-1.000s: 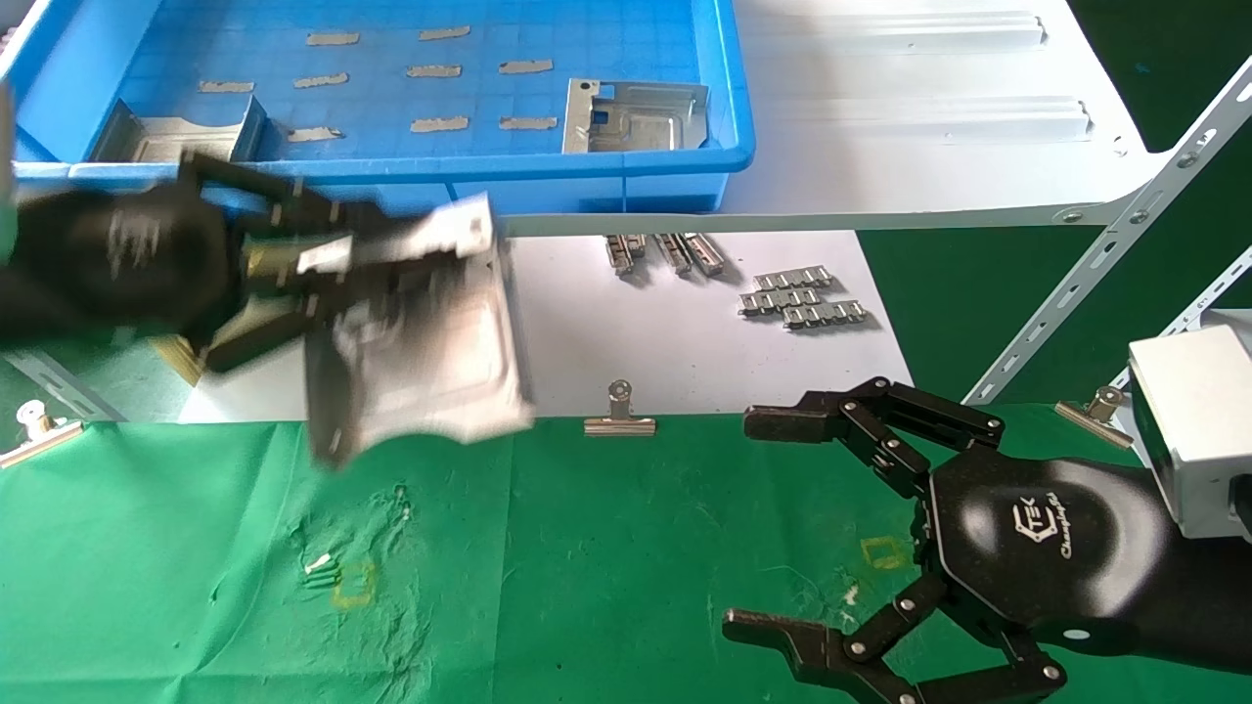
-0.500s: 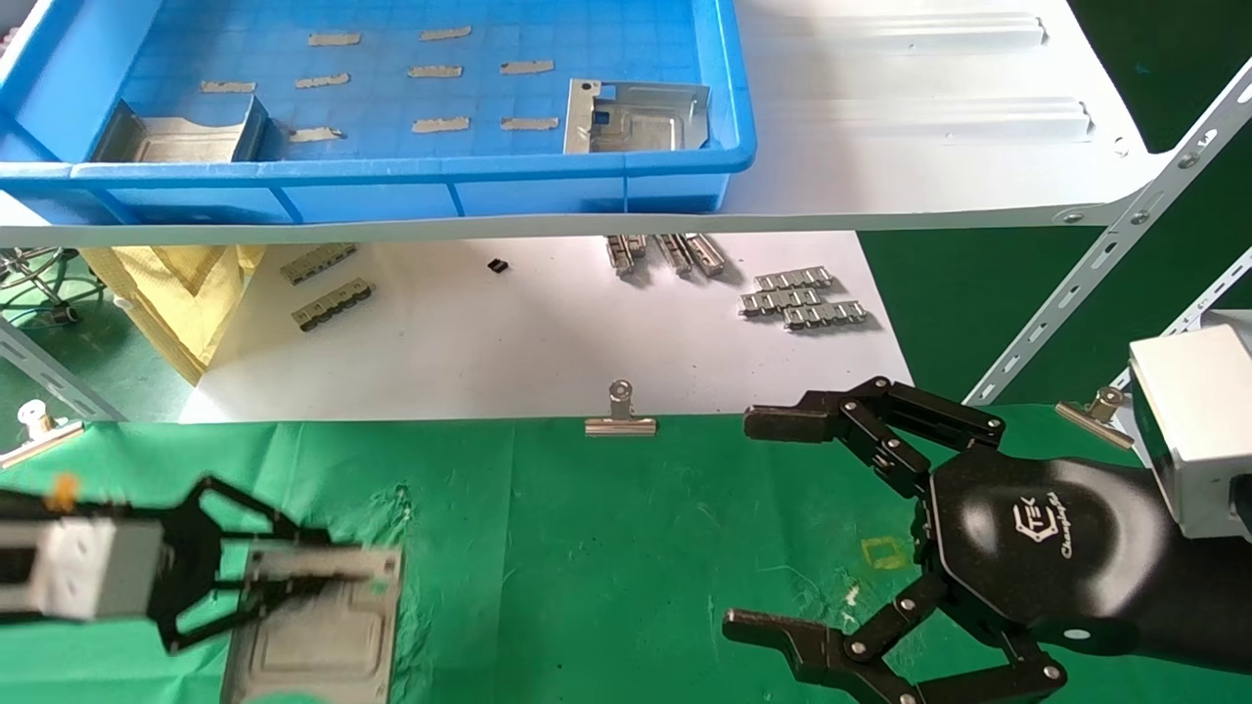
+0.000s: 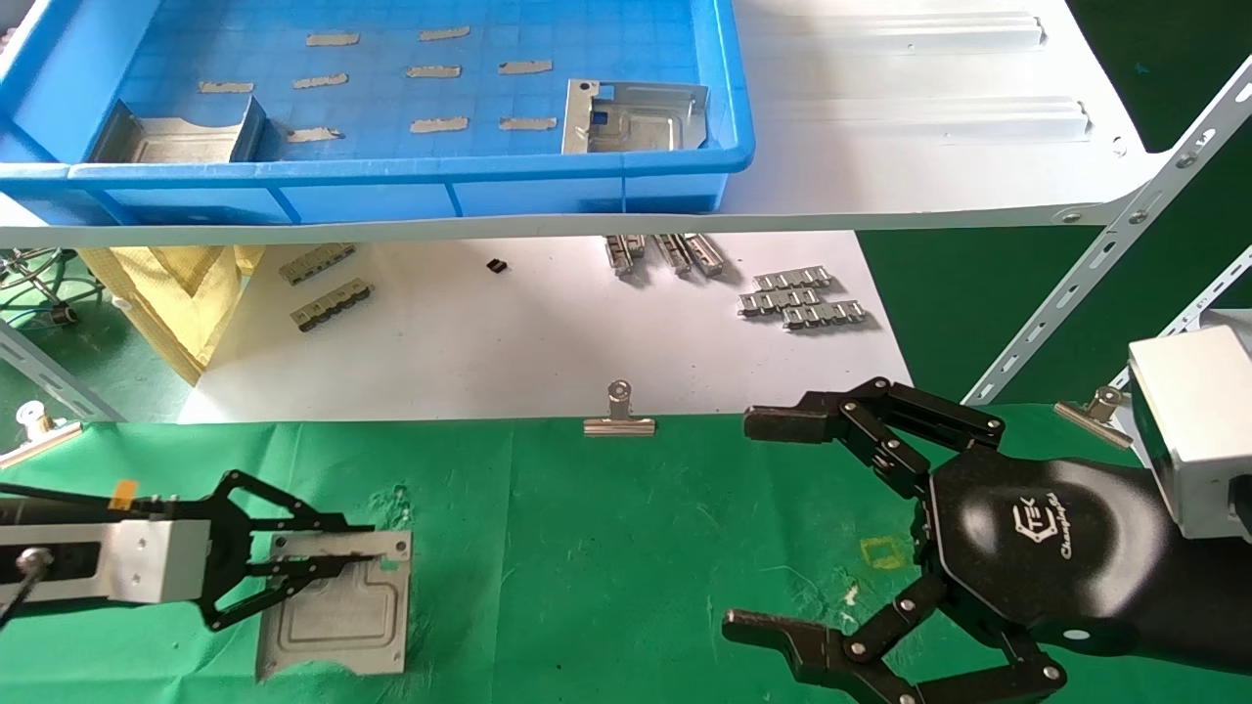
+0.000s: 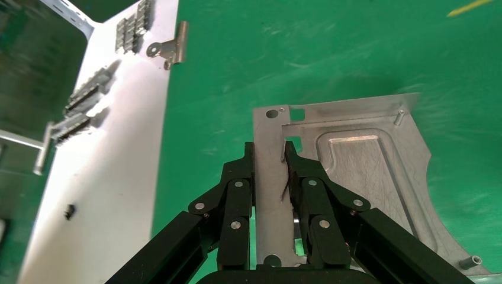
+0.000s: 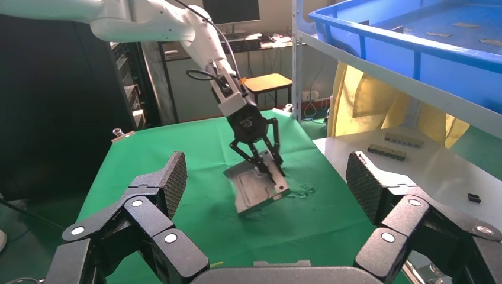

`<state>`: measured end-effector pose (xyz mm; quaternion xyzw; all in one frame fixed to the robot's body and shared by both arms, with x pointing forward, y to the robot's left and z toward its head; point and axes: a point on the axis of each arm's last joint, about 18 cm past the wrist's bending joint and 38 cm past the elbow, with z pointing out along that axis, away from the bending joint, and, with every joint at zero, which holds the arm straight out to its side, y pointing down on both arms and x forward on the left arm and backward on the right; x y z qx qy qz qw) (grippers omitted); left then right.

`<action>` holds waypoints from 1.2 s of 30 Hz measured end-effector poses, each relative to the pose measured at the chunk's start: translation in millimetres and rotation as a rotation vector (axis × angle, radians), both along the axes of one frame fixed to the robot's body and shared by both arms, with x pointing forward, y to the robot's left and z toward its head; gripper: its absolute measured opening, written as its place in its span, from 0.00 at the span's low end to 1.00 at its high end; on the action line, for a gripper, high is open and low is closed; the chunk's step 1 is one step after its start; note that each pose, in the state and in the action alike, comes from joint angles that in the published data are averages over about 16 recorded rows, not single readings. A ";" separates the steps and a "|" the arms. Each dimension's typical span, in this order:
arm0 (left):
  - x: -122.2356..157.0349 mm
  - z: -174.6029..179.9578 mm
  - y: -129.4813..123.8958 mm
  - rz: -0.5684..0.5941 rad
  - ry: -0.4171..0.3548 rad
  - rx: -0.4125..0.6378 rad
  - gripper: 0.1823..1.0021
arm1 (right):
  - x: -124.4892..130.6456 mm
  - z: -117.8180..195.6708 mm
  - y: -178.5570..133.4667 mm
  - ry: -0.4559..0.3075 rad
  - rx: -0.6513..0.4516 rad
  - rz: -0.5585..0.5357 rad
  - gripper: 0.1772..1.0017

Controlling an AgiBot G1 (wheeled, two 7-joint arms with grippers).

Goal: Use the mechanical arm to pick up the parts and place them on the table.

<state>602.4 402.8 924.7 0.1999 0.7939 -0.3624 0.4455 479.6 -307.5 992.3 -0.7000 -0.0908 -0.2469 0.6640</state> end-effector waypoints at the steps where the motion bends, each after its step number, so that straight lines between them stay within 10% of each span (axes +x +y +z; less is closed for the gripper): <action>1: 1.5 -0.3 -0.2 0.001 -0.004 0.001 0.11 | 0.0 0.0 0.0 0.000 0.000 0.000 1.00; 14: 6.6 9.4 -0.8 0.021 0.003 -0.088 0.20 | 0.0 0.0 0.0 0.000 0.000 0.000 1.00; 36: -16.4 23.5 8.6 0.051 0.262 -0.665 0.73 | 0.0 0.0 -0.1 0.000 0.000 0.000 1.00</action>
